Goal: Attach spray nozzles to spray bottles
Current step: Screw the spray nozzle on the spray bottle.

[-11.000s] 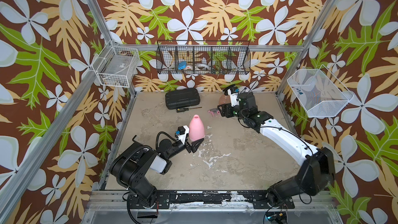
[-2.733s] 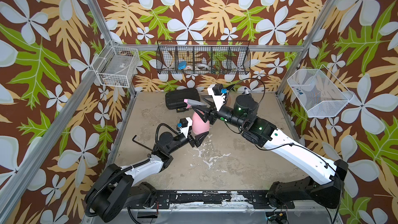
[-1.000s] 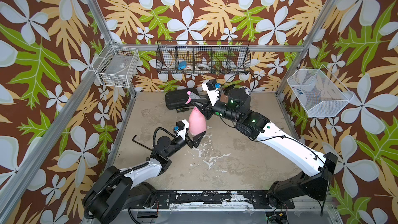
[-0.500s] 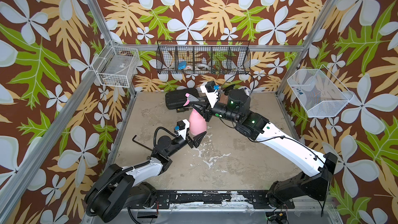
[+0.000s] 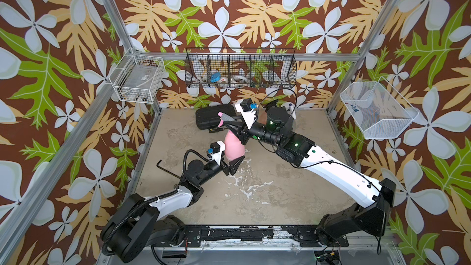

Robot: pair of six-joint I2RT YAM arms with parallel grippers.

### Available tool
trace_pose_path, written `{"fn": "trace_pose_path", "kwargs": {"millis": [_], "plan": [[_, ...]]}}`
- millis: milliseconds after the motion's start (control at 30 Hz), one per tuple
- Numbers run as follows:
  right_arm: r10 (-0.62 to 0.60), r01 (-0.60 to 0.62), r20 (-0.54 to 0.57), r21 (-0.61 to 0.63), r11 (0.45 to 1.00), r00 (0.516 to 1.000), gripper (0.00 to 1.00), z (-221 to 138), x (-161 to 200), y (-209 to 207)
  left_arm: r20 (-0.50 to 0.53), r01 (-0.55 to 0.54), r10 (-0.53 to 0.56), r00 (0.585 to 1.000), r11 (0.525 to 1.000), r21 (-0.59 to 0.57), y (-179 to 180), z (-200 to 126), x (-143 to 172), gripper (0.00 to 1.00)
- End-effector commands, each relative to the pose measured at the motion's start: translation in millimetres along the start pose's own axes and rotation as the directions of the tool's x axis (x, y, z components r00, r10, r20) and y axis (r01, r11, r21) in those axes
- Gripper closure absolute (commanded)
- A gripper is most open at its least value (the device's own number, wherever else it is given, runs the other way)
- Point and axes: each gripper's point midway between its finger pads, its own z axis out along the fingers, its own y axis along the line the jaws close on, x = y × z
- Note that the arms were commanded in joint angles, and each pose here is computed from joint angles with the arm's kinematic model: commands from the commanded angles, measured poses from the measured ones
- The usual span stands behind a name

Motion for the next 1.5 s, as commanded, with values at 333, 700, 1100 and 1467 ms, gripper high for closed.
{"fn": "trace_pose_path", "kwargs": {"millis": [333, 700, 1100, 1467], "plan": [[0.194, -0.129, -0.076, 0.51, 0.85, 0.978, 1.0, -19, 39, -67, 0.233, -0.082, 0.133, 0.963, 0.973, -0.218, 34, 16, -74, 0.48], [0.21, -0.079, -0.098, 0.712, 0.697, 0.973, 1.0, -34, 48, -81, 0.207, -0.102, 0.154, 0.966, 0.966, -0.239, 33, 38, -59, 0.47], [0.125, -0.033, -0.151, 0.502, 0.864, 0.981, 0.42, -30, 18, -47, 0.217, -0.033, 0.05, 0.975, 0.996, -0.081, 14, 46, -39, 0.47], [0.093, -0.084, -0.019, 0.277, 0.957, 0.995, 0.35, -69, -17, -44, 0.166, -0.032, 0.046, 0.985, 0.996, -0.087, 19, 52, -16, 0.47]]}}
